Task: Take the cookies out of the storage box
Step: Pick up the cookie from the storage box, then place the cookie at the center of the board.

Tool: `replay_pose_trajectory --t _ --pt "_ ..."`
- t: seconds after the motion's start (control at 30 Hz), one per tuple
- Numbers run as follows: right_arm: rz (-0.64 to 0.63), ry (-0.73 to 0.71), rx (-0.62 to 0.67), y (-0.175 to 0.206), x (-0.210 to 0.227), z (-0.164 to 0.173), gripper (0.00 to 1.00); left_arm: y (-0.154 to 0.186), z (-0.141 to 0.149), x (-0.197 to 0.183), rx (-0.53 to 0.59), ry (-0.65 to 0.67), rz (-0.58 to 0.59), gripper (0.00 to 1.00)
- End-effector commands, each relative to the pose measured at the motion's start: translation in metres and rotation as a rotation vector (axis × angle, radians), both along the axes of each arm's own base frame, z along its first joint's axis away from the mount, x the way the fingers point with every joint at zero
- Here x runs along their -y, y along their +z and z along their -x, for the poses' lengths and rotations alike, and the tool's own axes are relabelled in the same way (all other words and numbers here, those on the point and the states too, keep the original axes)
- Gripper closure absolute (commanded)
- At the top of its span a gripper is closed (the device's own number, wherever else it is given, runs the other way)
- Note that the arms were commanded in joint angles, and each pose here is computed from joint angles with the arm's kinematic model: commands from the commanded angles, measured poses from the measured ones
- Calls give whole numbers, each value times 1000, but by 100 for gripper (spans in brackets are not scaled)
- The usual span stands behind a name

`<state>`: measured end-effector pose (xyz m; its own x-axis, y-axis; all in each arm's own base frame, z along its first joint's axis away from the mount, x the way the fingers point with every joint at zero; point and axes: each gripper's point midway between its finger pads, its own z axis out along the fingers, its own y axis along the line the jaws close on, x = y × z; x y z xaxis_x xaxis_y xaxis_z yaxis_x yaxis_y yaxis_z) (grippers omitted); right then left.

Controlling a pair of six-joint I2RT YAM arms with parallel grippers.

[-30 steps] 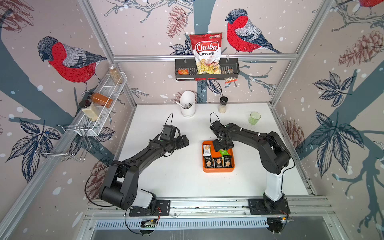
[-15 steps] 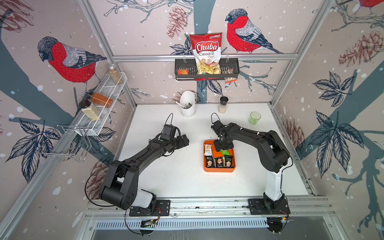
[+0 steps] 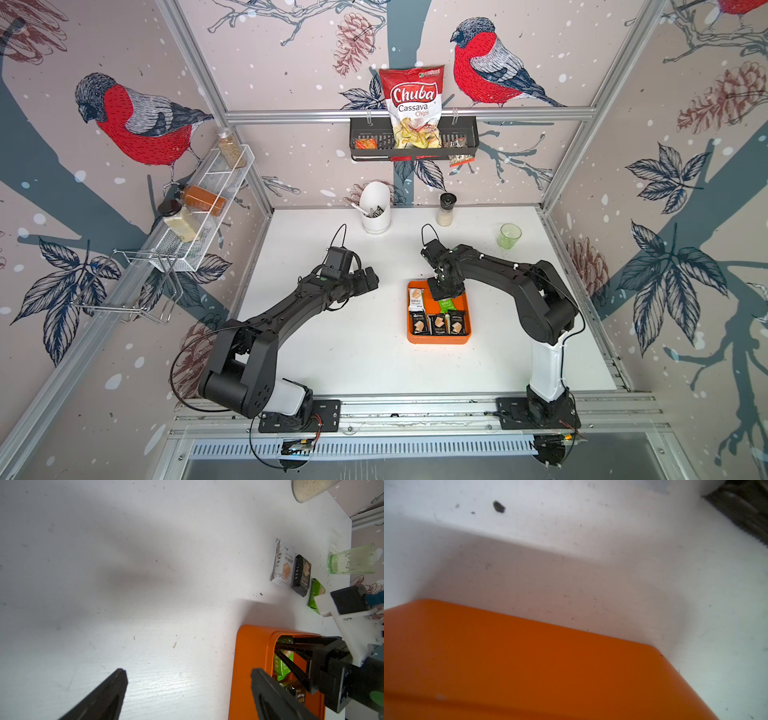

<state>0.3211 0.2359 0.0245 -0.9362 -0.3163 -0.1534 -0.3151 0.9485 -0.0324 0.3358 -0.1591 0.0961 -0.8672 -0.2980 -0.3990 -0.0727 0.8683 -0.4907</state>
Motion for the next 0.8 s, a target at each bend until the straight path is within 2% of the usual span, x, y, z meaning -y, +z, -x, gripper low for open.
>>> replay_pose_trajectory --t 0.0,0.47,0.77 --pt "-7 -21 40 10 -2 -8 55 0 0 -3 3 -6 -18 3" --pt "-179 -43 74 59 -18 3 55 -4 2 0 -8 -13 3 3" --pt "-310 -137 130 95 5 -9 55 -2 1 1 -5 -8 14 3"
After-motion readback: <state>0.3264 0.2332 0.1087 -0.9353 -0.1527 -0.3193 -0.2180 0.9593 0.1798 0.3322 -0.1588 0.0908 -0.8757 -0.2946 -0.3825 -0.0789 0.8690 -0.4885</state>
